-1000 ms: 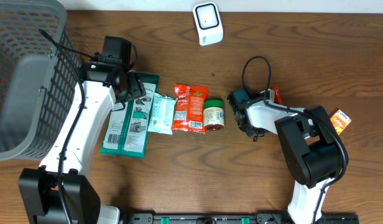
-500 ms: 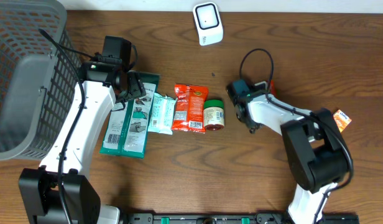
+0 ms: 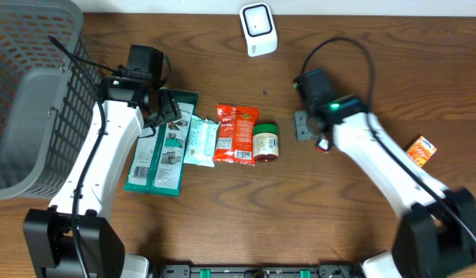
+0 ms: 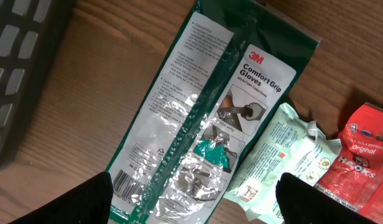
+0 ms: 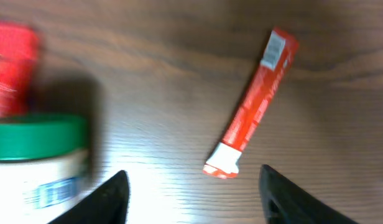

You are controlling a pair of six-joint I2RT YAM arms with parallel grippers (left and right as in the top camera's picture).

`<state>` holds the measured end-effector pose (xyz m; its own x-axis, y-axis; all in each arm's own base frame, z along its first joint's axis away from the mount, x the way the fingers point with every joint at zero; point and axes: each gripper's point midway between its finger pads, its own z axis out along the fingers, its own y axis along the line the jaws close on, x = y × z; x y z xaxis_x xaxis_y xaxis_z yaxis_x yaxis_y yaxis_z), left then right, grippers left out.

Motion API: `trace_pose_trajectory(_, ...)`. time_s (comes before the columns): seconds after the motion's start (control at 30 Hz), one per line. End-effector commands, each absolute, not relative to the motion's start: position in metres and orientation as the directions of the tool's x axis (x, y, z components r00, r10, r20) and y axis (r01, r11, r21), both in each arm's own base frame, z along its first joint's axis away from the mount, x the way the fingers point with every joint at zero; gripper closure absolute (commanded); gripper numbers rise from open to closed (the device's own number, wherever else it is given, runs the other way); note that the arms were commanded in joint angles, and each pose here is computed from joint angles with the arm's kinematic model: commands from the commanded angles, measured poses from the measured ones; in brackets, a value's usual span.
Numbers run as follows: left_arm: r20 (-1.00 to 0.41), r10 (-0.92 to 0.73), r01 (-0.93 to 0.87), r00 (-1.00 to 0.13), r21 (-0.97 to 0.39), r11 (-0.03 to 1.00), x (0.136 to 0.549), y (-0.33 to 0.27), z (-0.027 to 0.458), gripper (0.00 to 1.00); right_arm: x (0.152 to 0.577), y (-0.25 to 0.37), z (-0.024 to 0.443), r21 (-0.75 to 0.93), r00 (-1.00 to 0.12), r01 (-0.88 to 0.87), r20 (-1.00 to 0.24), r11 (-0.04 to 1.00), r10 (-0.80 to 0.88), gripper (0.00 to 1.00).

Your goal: Scan the item barcode

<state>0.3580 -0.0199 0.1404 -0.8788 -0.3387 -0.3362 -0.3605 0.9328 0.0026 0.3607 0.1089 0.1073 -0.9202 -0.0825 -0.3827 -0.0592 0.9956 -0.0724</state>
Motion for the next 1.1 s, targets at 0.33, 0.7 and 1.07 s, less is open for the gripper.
trace_pose_trajectory(0.33, -0.332, -0.332, -0.357, -0.883, 0.013, 0.934, 0.357, -0.019, 0.139, 0.16, 0.366, 0.063, 0.08, 0.182, -0.884, 0.371, -0.23, 0.91, 0.407, 0.55)
trace_pose_trajectory(0.7, -0.332, -0.332, -0.357, -0.883, 0.013, 0.934, 0.357, -0.019, 0.139, 0.16, 0.368, 0.062, 0.022, -0.032, -0.913, 0.356, -0.226, 0.934, 0.341, 0.63)
trace_pose_trajectory(1.07, -0.332, -0.332, -0.357, -0.883, 0.013, 0.934, 0.357, -0.019, 0.139, 0.16, 0.373, 0.056, -0.014, -0.156, -0.924, 0.337, -0.243, 0.929, 0.294, 0.69)
